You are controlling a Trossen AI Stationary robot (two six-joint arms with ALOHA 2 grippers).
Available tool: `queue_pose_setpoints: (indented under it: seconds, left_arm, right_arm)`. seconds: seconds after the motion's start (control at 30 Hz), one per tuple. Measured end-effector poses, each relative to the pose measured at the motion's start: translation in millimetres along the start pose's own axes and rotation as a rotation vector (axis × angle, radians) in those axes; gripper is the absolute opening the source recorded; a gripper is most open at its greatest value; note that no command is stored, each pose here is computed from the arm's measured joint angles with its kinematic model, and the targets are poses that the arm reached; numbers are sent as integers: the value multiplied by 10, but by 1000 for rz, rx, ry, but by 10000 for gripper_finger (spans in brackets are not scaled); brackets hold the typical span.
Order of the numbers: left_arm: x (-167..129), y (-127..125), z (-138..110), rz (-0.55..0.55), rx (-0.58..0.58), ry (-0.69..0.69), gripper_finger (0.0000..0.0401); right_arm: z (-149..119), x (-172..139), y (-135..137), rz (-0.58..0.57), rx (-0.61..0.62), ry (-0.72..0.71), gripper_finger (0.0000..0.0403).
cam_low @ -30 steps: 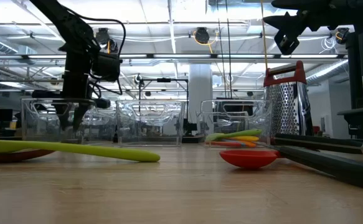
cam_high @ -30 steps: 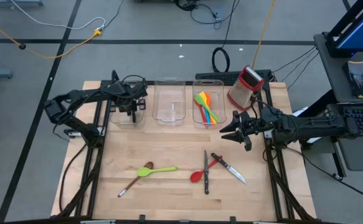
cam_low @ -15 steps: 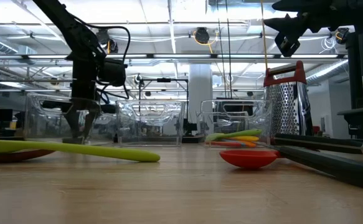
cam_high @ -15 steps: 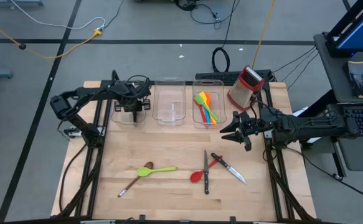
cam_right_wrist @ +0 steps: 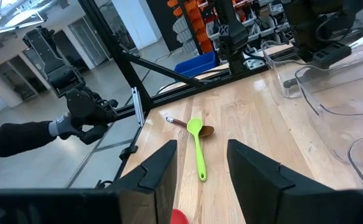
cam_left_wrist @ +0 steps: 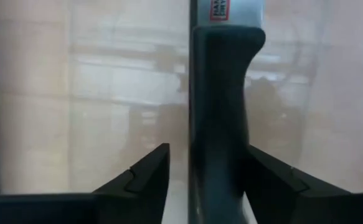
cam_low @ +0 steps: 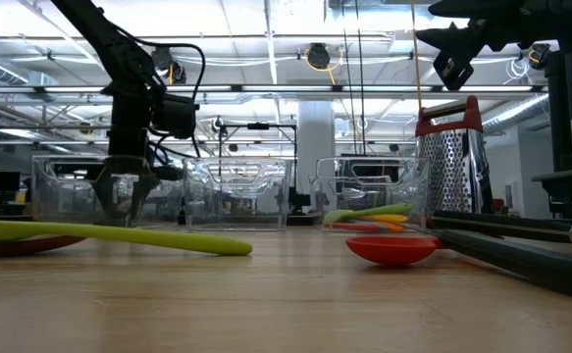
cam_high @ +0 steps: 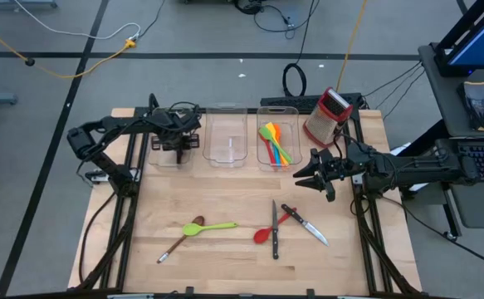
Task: Pick & Place Kitchen Items
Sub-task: Put the black knife into the left transparent bin
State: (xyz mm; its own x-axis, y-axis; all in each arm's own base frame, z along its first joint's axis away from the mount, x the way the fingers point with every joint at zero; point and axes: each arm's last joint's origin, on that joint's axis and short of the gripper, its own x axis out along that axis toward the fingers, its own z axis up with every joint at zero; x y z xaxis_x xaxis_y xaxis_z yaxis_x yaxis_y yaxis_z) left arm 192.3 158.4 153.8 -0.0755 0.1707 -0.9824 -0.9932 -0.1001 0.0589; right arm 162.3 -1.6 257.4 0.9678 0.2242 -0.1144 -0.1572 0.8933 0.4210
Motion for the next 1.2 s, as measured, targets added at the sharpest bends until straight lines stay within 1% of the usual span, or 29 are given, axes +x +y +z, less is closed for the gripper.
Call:
queue_pose_setpoints:
  seconds: [0.2, 0.27, 0.4, 0.6, 0.77, 0.97, 1.13, 1.2]
  left_arm:
    - [-13, 8, -16, -14, 6, 38, 223]
    - [-20, 10, -20, -21, 6, 49, 227]
    - [-102, 28, -14, -52, -6, 28, 230]
    - [-383, 128, -11, -147, -29, -56, 230]
    - [-683, 259, -46, -265, -35, -137, 230]
    - [-1022, 388, -216, -429, 75, -206, 230]
    - [-1257, 450, -409, -552, 182, -290, 230]
    - [-1342, 453, -480, -606, 248, -336, 230]
  right_arm:
    - [0, 1, 0, 0, 0, 0, 132]
    - [0, 0, 0, 0, 0, 0, 132]
    - [0, 0, 0, 0, 3, 0, 132]
    - [0, 0, 0, 0, 3, 0, 132]
    - [0, 0, 0, 1, 7, 0, 132]
    - [0, 0, 1, 3, 178, 2, 132]
    - [-1, 1, 1, 4, 179, 3, 132]
    - [-1, 1, 1, 4, 178, 3, 132]
